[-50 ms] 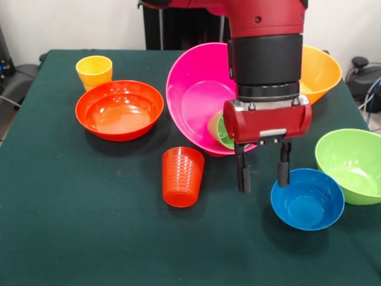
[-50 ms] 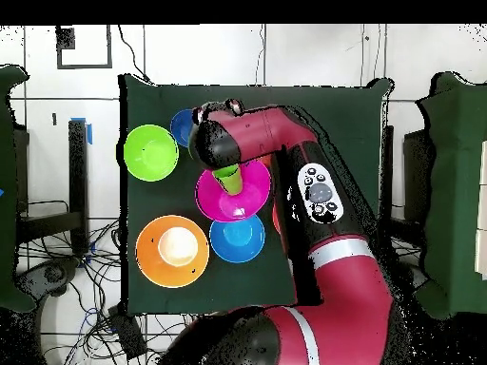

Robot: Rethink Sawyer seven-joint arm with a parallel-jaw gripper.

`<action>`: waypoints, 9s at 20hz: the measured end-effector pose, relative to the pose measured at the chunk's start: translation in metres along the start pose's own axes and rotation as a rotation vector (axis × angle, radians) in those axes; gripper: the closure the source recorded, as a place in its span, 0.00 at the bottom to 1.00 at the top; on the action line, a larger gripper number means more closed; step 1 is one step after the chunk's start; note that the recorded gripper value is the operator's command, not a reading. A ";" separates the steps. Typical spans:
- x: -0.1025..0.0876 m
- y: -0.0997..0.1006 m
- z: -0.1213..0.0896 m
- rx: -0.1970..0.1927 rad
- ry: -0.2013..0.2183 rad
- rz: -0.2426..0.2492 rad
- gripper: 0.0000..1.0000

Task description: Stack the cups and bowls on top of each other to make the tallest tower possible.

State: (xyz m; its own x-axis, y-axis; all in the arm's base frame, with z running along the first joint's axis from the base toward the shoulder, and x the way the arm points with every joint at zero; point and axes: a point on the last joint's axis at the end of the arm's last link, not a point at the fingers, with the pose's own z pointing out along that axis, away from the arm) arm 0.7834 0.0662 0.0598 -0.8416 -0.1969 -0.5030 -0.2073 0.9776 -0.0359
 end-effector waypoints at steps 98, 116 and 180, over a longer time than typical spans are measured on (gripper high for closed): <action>0.105 0.040 0.079 -0.003 0.105 -0.068 0.00; 0.064 0.037 0.061 -0.022 0.036 -0.040 0.00; 0.057 0.058 0.065 -0.070 -0.047 -0.032 1.00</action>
State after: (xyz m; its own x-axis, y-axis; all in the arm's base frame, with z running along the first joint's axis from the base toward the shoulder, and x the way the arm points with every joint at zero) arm 0.7553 0.1168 -0.0268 -0.8100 -0.2227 -0.5425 -0.2694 0.9630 0.0070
